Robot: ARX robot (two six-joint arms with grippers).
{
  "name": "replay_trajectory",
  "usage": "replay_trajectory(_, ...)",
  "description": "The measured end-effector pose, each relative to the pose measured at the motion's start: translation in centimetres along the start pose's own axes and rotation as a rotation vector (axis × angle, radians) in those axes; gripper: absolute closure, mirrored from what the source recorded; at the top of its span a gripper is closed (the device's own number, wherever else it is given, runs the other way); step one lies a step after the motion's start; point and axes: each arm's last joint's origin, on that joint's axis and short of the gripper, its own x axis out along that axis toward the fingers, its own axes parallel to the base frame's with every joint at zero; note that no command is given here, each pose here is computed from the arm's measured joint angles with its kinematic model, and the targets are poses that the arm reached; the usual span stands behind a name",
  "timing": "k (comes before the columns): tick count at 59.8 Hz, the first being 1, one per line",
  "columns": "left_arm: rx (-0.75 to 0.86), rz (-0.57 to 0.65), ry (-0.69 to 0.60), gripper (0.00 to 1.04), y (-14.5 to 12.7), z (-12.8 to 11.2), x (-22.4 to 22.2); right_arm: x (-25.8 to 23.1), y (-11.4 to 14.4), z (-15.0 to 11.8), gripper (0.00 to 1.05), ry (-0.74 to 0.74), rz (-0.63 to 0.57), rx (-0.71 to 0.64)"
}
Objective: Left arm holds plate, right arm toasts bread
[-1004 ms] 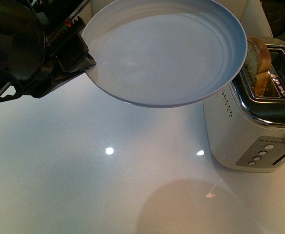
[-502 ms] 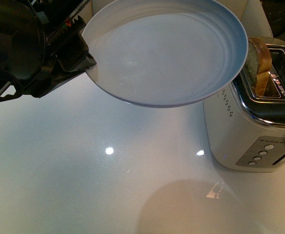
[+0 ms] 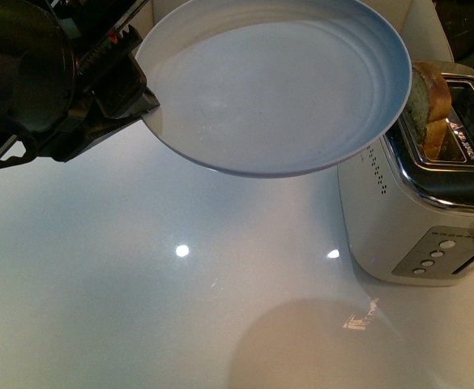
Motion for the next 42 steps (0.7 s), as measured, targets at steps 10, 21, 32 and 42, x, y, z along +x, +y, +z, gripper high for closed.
replay_trajectory(10,0.029,0.048,-0.041,1.02,0.1,0.0,0.0,0.0,0.0,0.0,0.09,0.0,0.0,0.0)
replay_trajectory(21,0.037,0.042,-0.041,1.02,0.3,0.3,0.0,0.0,0.0,0.0,0.09,-0.001,0.0,0.0)
replay_trajectory(32,0.009,0.016,-0.054,1.02,1.4,2.9,0.1,0.0,0.0,0.0,0.09,-0.001,0.0,0.0)
replay_trajectory(42,-0.004,0.064,-0.067,1.02,5.6,6.4,0.4,0.0,0.0,0.0,0.09,-0.001,0.0,0.0)
